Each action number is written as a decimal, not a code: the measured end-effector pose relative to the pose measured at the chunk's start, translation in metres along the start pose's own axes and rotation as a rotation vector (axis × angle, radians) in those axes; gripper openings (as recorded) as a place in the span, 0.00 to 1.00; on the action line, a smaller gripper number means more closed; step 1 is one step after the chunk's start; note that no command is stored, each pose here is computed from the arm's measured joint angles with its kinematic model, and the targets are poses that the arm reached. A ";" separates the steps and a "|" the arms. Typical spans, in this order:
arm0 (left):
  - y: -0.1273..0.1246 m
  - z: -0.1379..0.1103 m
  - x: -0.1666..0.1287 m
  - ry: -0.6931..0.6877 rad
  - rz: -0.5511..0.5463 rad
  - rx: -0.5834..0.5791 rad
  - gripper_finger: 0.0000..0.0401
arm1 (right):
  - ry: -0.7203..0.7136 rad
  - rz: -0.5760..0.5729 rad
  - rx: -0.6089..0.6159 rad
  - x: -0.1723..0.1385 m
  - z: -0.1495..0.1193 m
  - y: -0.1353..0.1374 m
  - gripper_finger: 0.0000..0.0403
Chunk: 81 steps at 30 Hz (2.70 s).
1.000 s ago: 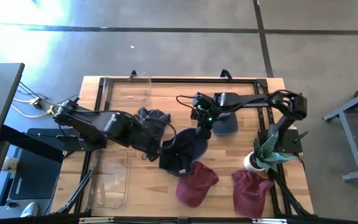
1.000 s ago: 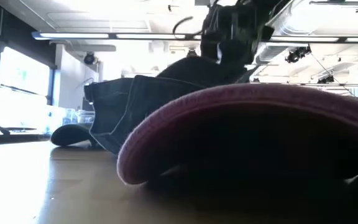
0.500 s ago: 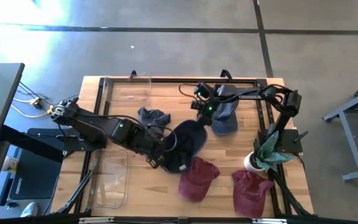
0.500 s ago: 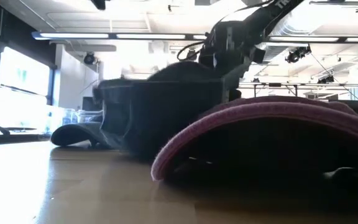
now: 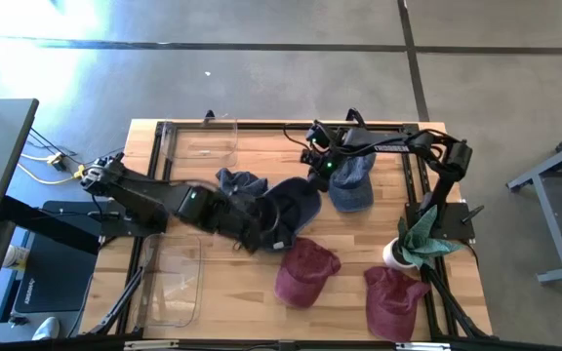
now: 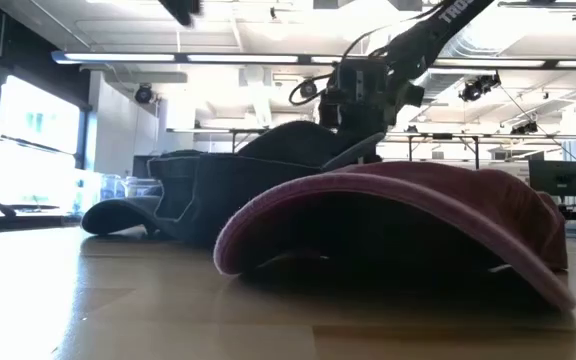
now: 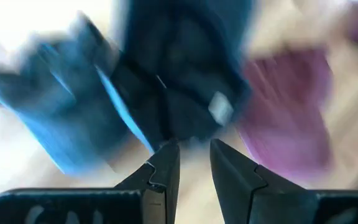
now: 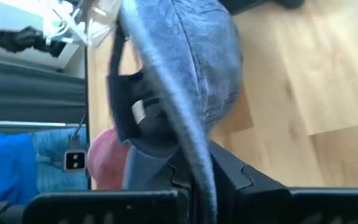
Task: Pick & Place hat
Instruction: Put the bottom blue cap into the top transparent bin
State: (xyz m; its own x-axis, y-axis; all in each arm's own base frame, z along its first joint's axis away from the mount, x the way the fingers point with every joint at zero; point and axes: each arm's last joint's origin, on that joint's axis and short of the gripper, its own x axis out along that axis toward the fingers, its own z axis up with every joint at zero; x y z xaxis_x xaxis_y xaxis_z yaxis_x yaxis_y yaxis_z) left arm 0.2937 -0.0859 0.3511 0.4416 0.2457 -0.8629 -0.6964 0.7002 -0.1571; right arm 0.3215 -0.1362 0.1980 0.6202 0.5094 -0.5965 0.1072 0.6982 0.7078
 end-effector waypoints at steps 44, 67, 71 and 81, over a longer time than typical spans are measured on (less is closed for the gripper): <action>0.026 0.089 0.065 0.023 -0.201 0.089 0.01 | -0.119 -0.338 -0.235 -0.060 -0.044 0.126 0.23; 0.098 0.129 0.148 -0.016 -0.578 -0.479 0.00 | -0.147 -0.212 -0.487 -0.063 -0.126 0.233 0.32; 0.098 0.133 0.147 -0.046 -0.593 -0.510 0.00 | -0.029 -0.184 -0.681 -0.034 -0.134 0.242 0.41; 0.098 0.144 0.132 -0.130 -0.623 -0.557 0.00 | -0.004 -0.464 -0.812 0.008 -0.167 0.255 0.33</action>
State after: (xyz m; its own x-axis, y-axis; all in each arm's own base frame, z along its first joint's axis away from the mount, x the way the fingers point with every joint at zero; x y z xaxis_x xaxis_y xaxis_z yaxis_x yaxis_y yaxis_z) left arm 0.3650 0.1115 0.2910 0.8749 0.0233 -0.4837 -0.4664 0.3092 -0.8288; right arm 0.2244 0.1300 0.3102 0.6544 0.0907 -0.7507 -0.2298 0.9697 -0.0832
